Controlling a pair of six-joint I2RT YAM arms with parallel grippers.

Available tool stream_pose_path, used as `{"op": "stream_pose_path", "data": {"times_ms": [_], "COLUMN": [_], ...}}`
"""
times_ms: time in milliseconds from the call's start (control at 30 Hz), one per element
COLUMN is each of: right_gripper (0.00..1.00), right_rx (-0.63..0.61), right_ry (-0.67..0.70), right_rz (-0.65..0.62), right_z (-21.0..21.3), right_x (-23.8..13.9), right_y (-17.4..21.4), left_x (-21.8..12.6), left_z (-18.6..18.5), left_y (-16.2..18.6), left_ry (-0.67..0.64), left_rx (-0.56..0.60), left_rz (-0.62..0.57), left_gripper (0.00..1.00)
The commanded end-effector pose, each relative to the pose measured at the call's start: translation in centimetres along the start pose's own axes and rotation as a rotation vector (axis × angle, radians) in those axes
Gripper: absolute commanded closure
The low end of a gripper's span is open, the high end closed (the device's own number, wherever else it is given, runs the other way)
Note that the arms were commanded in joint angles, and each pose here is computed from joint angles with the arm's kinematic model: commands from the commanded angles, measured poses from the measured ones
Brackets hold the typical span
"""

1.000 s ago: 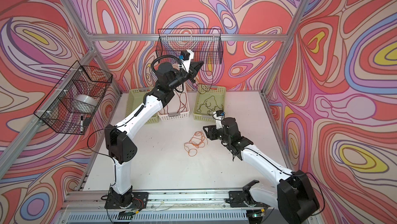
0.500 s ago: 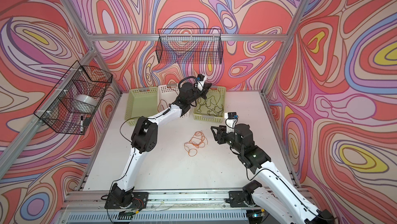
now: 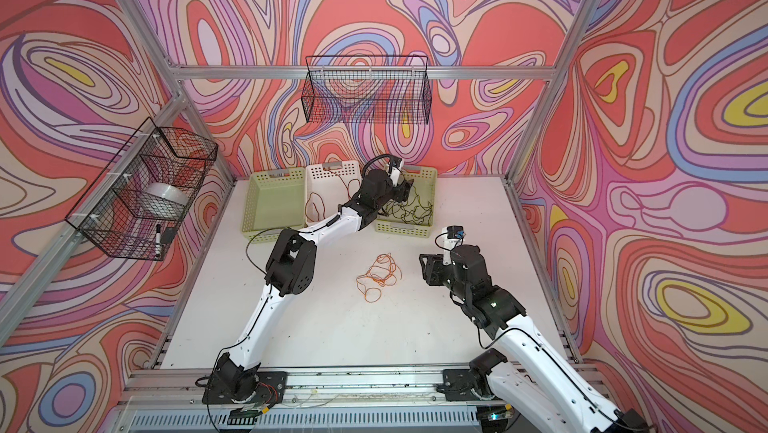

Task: Untangle the cables
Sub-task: 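Carry the black wire over the green basket with the left gripper and release, then move both grippers back over the orange wire pile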

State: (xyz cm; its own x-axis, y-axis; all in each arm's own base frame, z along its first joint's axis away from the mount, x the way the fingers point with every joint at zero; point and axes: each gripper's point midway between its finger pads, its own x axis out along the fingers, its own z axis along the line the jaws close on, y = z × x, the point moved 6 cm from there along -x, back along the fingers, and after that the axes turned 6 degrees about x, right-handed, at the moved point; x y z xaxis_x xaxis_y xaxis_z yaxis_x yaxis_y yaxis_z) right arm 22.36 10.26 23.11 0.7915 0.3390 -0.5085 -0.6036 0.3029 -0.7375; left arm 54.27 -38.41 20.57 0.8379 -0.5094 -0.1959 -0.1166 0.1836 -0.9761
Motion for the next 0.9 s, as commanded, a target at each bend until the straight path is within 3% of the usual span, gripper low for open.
{"op": "stream_pose_path", "data": {"times_ms": [0,167,300,367,600,867], "right_gripper": [0.44,0.44,0.48,0.49,0.51,0.52], "right_rx": [-0.021,-0.090,-0.116,-0.098,-0.073,0.003], "right_ry": [0.059,0.082,0.014,-0.018,-0.033,-0.091], "right_rz": [-0.040,0.024,0.127,0.165,0.255,0.342], "right_z": [-0.1,0.2,1.1,1.4,2.6,4.1], "right_x": [-0.6,0.5,2.8,4.0,9.0,15.1], "right_y": [-1.3,-1.4,-0.3,0.5,1.8,2.9], "left_x": [-2.8,-5.8,-10.3,-12.9,-22.3,-29.9], "left_z": [1.1,1.3,1.0,1.1,0.9,1.0], "left_y": [-5.3,-7.2,-8.9,-8.7,-3.5,2.1], "left_ry": [-0.084,-0.067,-0.012,0.006,0.093,0.103], "left_rx": [0.019,0.043,0.069,0.095,0.099,0.036], "left_rz": [-0.040,-0.033,-0.102,-0.080,0.074,0.125], "left_gripper": [0.16,0.16,0.19,0.21,0.31,0.34]}}
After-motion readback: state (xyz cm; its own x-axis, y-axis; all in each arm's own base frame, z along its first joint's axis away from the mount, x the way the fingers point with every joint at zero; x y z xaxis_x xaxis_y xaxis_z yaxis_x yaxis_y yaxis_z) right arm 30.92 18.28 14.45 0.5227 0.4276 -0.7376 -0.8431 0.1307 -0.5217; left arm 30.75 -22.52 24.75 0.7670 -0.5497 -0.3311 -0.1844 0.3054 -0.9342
